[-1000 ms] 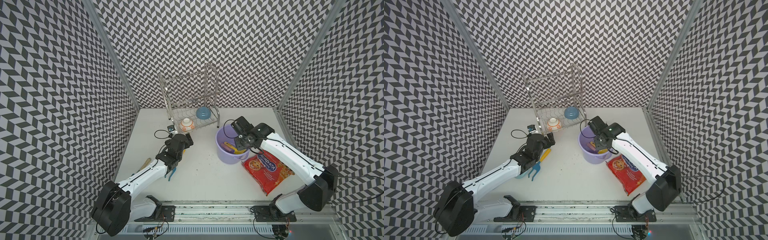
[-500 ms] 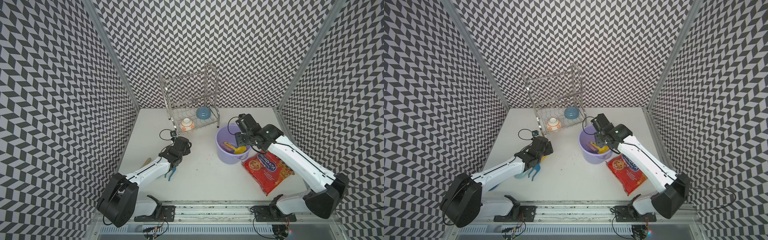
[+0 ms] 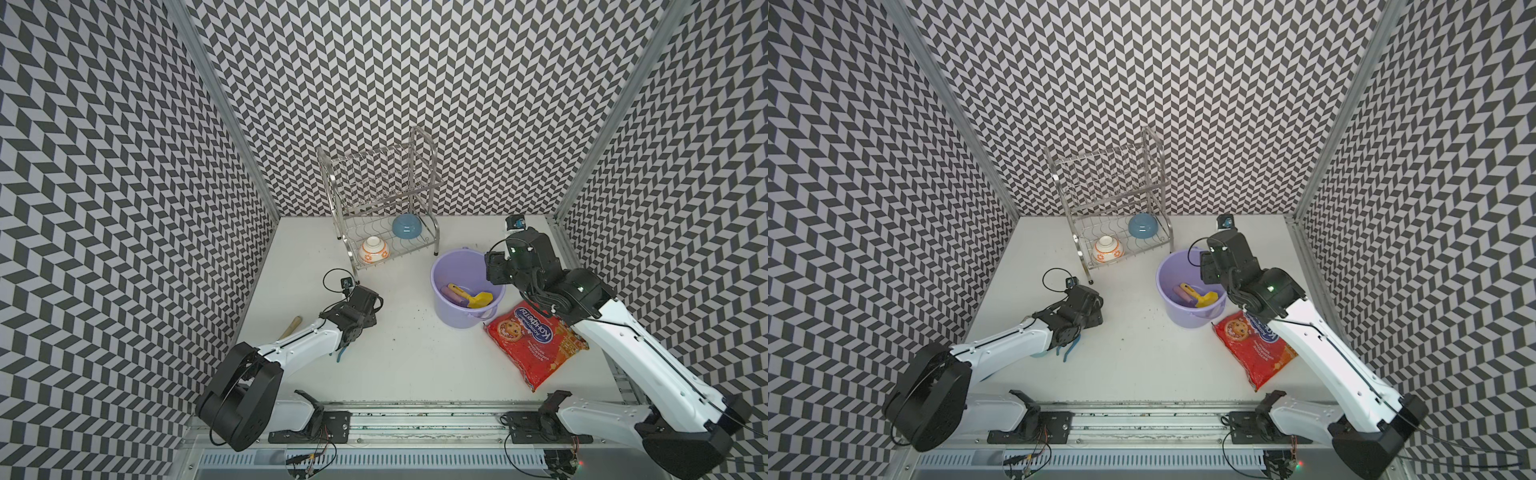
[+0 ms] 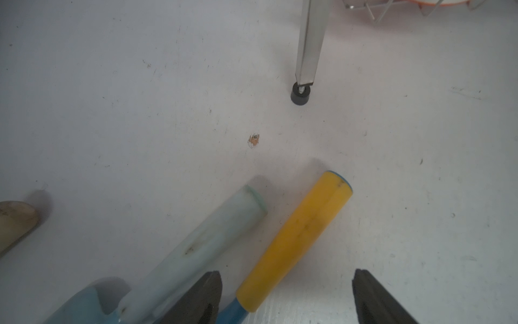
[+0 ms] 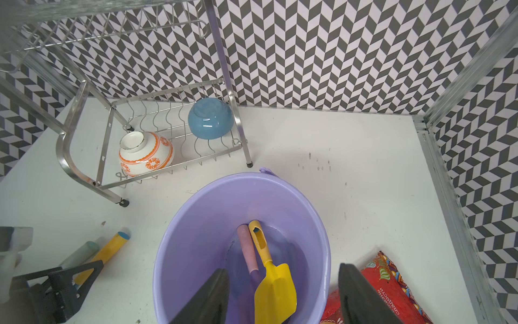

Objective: Organize the gardening tools
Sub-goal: Pick up the gardening tool from the center of the board.

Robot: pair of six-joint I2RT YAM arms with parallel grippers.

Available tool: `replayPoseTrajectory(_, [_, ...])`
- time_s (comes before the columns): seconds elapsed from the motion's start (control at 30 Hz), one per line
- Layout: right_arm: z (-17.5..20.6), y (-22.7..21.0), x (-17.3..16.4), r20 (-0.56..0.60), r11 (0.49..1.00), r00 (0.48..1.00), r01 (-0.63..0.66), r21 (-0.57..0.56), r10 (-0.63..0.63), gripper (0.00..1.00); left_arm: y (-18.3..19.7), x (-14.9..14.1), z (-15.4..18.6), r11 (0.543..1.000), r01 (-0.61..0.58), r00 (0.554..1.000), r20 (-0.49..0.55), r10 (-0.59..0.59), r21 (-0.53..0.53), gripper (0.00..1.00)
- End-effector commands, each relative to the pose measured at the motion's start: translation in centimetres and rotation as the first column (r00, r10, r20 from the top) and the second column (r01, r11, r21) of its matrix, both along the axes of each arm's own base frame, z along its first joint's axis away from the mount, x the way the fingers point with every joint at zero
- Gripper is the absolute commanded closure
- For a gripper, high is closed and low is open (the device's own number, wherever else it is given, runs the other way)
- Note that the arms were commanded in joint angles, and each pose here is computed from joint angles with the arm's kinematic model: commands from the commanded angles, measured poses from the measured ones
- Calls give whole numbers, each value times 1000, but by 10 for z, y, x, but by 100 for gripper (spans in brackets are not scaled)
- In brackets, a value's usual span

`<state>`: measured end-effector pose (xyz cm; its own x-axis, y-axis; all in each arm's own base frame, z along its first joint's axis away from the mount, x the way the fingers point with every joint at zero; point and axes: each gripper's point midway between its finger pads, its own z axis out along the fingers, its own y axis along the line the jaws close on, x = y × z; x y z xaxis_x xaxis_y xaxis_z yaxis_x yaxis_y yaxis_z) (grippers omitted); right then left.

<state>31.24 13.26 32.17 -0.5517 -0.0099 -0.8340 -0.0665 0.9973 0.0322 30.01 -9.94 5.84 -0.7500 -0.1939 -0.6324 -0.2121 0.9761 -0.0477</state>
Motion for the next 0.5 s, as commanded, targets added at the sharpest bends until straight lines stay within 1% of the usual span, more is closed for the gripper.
replayPoseTrajectory(0.0, [18, -3, 7, 83, 998, 996, 35, 47, -38, 35, 1, -4, -8, 1000, 5, 1000, -31, -5, 26, 25])
replayPoseTrajectory(0.33, [22, -1, 8, 101, 998, 994, 22, 62, -29, 35, -6, 10, -22, 997, 33, 998, -63, -28, 73, 25])
replayPoseTrajectory(0.47, [21, 0, 9, 102, 998, 994, 23, 62, -29, 35, -11, 16, -26, 997, 34, 997, -65, -30, 67, 28])
